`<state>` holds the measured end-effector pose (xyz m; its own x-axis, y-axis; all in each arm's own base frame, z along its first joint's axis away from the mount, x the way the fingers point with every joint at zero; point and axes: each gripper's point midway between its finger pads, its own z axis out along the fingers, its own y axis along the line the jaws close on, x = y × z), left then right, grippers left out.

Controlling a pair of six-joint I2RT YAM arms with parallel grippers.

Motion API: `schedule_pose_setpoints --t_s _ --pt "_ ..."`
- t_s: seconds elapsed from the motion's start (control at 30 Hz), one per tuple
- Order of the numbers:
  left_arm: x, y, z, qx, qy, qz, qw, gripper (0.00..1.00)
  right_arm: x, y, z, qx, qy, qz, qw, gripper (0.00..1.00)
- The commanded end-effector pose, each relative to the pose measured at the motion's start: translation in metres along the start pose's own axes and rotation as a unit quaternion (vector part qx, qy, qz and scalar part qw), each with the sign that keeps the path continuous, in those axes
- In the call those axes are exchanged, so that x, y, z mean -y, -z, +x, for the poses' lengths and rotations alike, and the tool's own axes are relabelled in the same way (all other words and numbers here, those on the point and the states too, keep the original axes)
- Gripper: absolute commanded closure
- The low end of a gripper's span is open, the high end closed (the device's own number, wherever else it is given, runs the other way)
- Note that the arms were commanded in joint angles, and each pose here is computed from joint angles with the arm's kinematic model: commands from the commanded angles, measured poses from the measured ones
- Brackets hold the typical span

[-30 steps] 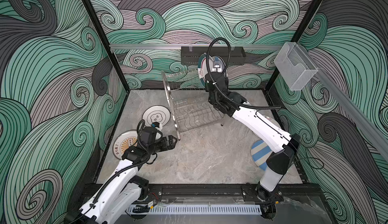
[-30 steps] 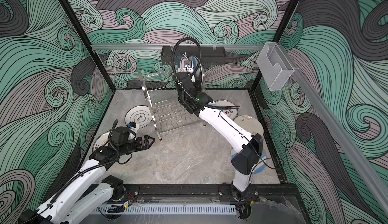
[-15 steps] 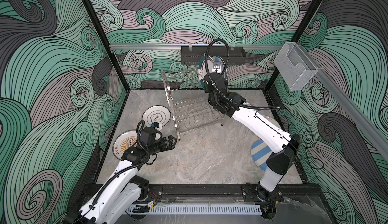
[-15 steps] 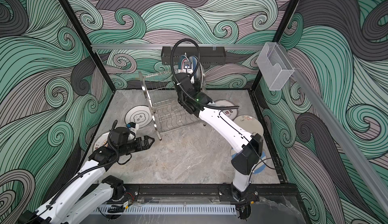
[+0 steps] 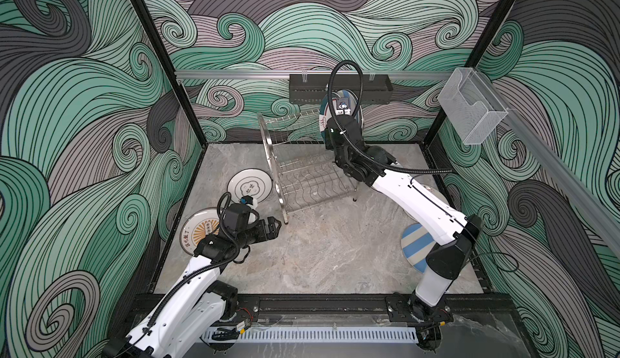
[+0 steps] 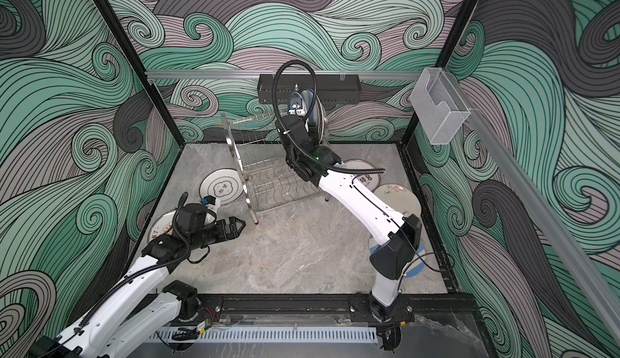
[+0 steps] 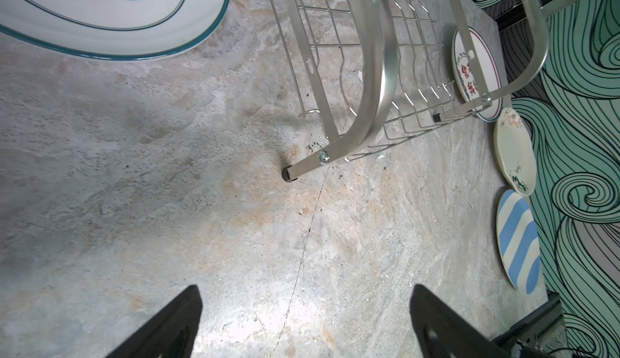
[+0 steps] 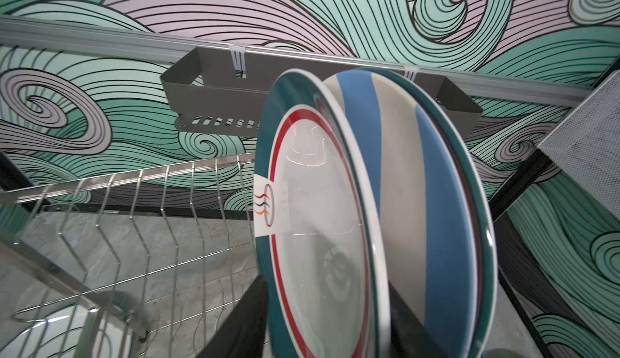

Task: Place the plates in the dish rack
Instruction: 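Open and withdraw the right gripper while the left gripper nears the sunburst plate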

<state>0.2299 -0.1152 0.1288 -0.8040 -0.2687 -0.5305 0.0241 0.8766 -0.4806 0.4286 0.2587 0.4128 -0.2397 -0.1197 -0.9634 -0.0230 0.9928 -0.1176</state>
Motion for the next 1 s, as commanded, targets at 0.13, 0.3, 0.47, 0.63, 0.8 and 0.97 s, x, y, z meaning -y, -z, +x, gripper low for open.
schedule_pose_setpoints --t_s 0.13,0.3,0.47,0.63,0.8,0.97 --pt "-0.022 0.009 -0.019 0.026 0.001 -0.085 0.996 0.01 0.002 0.048 -0.045 0.029 -0.001 -0.098 0.995 0.34" --pt "-0.037 0.02 -0.032 0.049 0.009 -0.142 0.989 0.01 0.017 0.087 -0.062 0.051 0.017 -0.156 0.986 0.24" --pt "-0.044 0.025 -0.039 0.055 0.012 -0.169 0.984 0.01 0.04 0.119 -0.03 0.03 0.007 -0.226 0.974 0.06" --pt "-0.069 0.023 -0.041 0.057 0.007 -0.234 0.971 0.01 0.055 0.15 0.031 -0.007 -0.01 -0.281 0.96 0.0" --pt "-0.089 0.01 -0.036 0.045 0.032 -0.268 0.962 0.01 0.039 0.172 0.109 -0.062 -0.052 -0.36 0.93 0.0" --pt "-0.102 0.009 -0.031 0.048 0.058 -0.272 0.959 0.02 0.034 0.184 0.17 -0.091 -0.1 -0.394 0.909 0.0"
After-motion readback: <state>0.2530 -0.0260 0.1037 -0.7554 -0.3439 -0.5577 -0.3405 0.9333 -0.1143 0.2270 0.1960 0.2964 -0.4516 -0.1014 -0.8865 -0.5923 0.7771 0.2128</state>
